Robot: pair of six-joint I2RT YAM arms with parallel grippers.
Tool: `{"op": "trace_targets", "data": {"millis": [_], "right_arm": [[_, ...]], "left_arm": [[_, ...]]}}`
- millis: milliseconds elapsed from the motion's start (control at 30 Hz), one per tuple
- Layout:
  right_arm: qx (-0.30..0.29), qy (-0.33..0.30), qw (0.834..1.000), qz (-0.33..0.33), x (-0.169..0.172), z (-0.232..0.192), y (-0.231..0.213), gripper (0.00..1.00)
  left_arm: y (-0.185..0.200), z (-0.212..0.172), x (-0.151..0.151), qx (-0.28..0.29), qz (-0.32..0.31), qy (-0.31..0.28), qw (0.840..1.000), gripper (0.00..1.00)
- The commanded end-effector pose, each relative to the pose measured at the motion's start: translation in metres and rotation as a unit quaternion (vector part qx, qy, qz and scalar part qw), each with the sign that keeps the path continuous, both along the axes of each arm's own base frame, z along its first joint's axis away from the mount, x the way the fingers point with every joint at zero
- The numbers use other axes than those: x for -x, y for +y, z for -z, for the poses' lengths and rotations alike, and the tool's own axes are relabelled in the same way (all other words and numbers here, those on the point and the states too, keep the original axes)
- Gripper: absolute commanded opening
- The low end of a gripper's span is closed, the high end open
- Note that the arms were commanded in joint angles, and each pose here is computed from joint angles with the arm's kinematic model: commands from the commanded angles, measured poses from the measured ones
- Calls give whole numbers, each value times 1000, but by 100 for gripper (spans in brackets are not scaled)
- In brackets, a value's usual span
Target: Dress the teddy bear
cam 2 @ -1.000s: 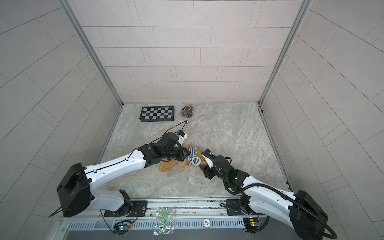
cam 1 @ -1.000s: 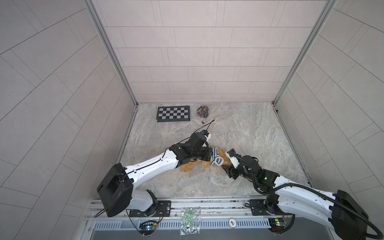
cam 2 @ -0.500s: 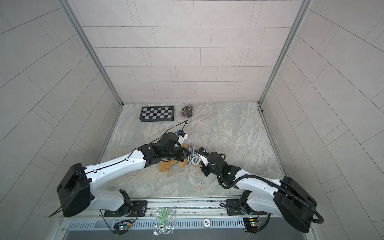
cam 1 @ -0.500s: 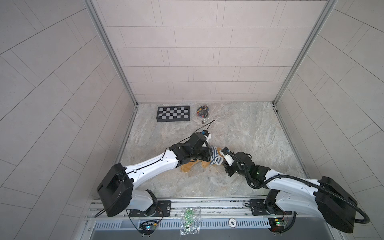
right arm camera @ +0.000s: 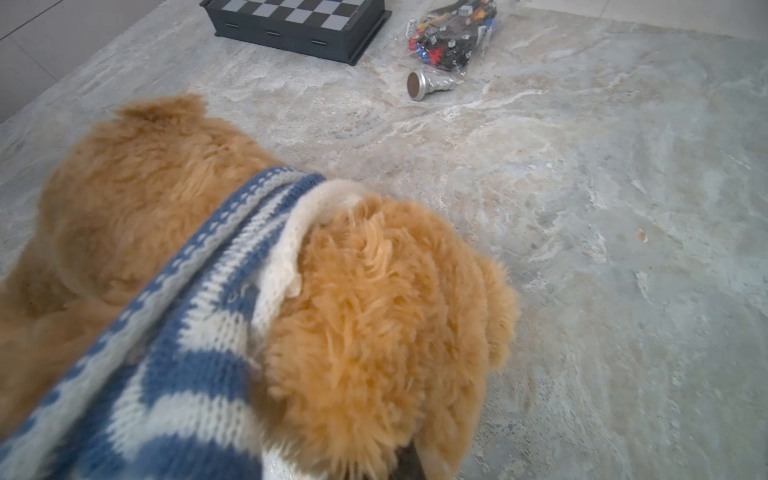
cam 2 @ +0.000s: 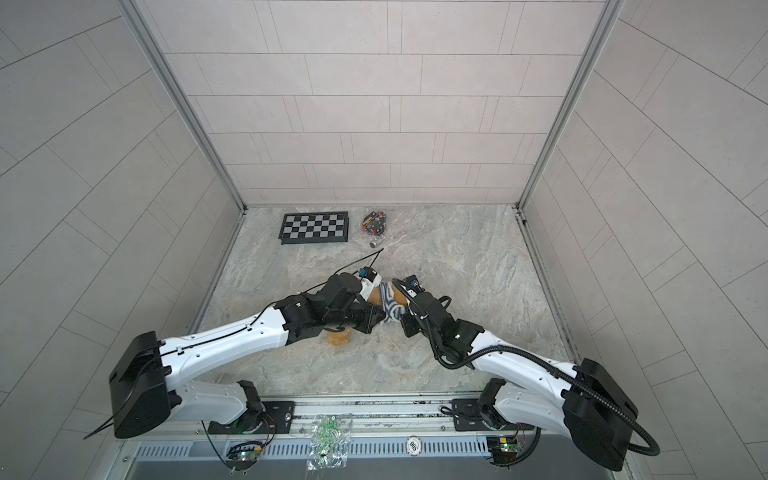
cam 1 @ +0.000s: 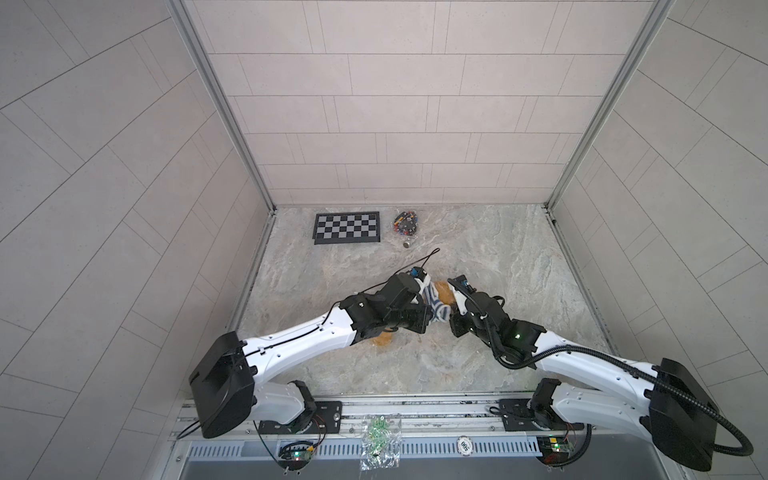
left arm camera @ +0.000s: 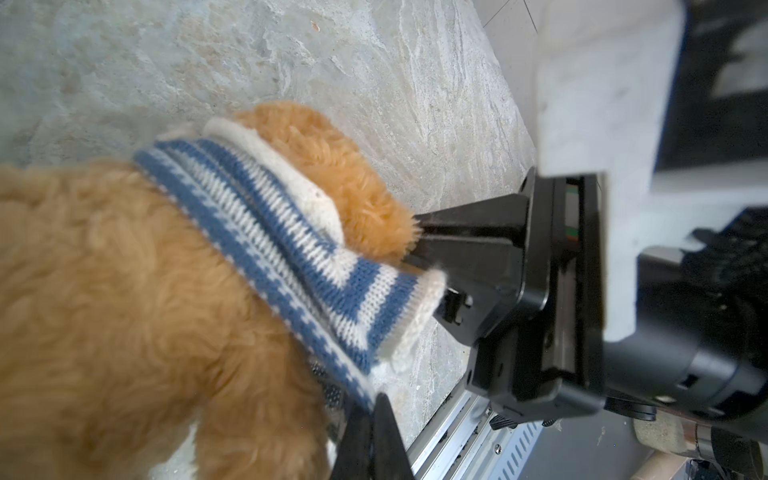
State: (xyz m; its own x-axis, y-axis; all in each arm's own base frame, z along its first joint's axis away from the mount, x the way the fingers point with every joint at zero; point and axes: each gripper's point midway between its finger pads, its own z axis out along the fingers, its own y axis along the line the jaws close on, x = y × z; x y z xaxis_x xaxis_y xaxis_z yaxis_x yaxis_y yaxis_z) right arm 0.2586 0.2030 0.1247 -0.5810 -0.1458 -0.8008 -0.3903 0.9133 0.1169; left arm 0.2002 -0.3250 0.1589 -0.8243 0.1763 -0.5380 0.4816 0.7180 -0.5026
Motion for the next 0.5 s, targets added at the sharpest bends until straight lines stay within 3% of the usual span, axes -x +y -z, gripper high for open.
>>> {"op": "trace_targets", "data": {"millis": [0, 467], "right_arm": [[-31, -7, 997, 65, -7, -17, -13, 0], [-32, -10, 996, 88, -1, -28, -29, 0]], "left_arm": [[24, 20, 9, -35, -28, 15, 999, 0], [70, 58, 6, -70, -76, 33, 994, 0]]}}
